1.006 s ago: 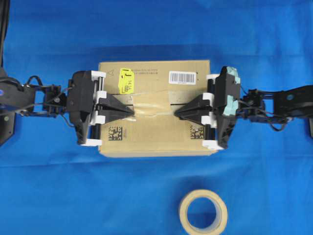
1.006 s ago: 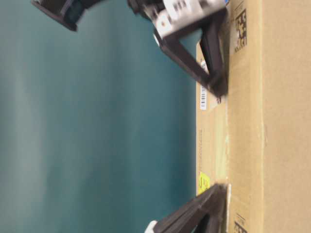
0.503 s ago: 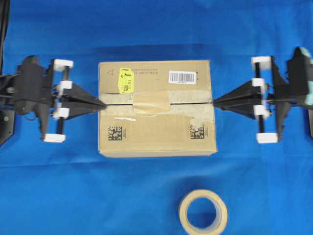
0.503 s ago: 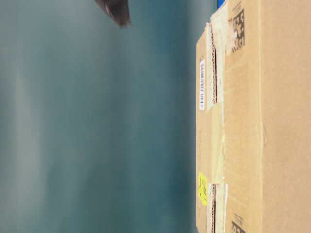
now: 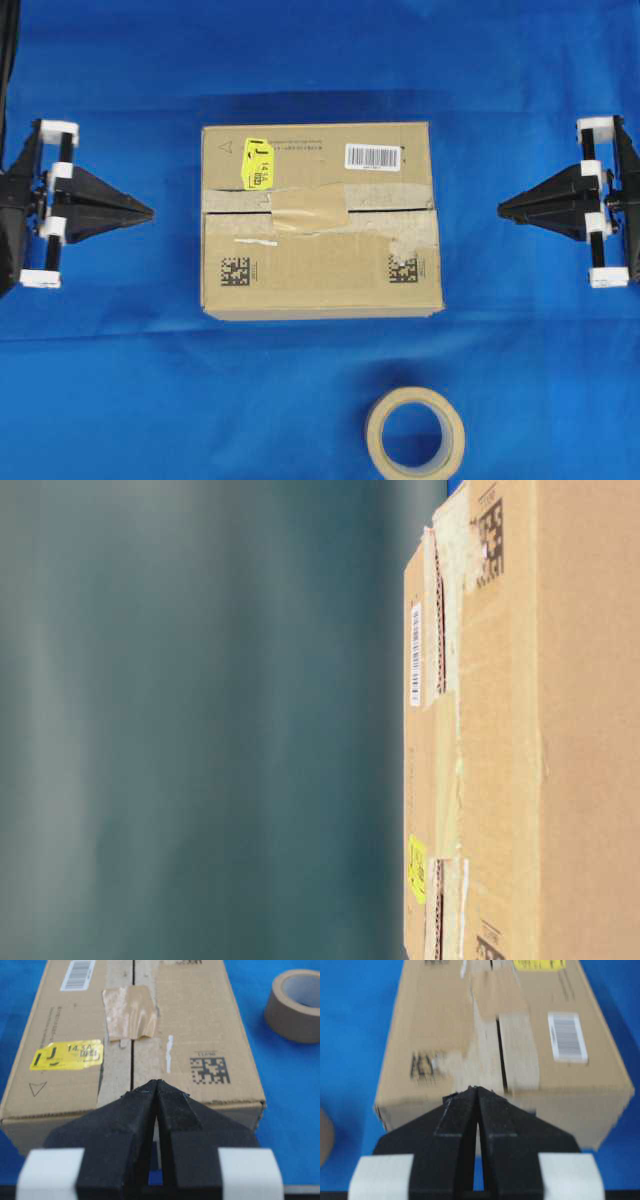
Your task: Apply tape along the seams of the closed cardboard box to seal it securely.
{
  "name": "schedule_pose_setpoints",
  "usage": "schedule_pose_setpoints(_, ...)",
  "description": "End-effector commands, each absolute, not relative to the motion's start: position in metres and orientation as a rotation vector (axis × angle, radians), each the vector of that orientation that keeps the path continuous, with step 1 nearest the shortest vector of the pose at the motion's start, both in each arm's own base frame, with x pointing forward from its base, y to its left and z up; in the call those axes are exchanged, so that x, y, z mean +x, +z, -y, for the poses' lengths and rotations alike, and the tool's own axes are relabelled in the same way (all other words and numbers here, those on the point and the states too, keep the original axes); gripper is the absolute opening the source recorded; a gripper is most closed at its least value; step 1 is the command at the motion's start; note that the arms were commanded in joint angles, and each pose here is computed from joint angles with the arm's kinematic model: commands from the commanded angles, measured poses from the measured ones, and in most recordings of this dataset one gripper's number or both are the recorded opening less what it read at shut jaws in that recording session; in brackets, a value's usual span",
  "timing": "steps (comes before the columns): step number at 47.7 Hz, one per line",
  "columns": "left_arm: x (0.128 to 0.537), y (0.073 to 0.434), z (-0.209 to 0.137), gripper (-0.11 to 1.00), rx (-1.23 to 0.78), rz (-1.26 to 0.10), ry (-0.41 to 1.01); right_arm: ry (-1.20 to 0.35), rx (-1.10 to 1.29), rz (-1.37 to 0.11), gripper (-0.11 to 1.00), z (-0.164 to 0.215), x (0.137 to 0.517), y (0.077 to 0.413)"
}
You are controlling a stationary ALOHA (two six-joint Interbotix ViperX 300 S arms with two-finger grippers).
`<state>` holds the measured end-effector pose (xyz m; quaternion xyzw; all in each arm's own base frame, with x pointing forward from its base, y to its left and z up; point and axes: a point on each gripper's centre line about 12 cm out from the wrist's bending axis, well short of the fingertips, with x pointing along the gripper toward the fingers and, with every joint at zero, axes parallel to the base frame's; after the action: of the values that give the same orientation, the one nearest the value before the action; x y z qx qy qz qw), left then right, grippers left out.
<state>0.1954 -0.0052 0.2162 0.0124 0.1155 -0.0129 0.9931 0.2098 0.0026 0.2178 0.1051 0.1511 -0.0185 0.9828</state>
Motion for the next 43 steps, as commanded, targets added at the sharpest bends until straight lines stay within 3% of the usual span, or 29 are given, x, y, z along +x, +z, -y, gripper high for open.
schedule_pose_setpoints(1,0.192,0.217,0.005,0.0,0.023,-0.227,-0.028,-0.04,0.206,-0.308,0.0,-0.002,0.207,0.214)
schedule_pose_setpoints(20,0.177,0.197,0.005,0.0,0.024,-0.27,-0.029,-0.06,0.201,-0.333,0.0,0.0,0.195,0.188)
schedule_pose_setpoints(43,0.176,0.195,0.005,0.0,0.024,-0.276,-0.029,-0.062,0.202,-0.333,0.0,0.001,0.194,0.187)
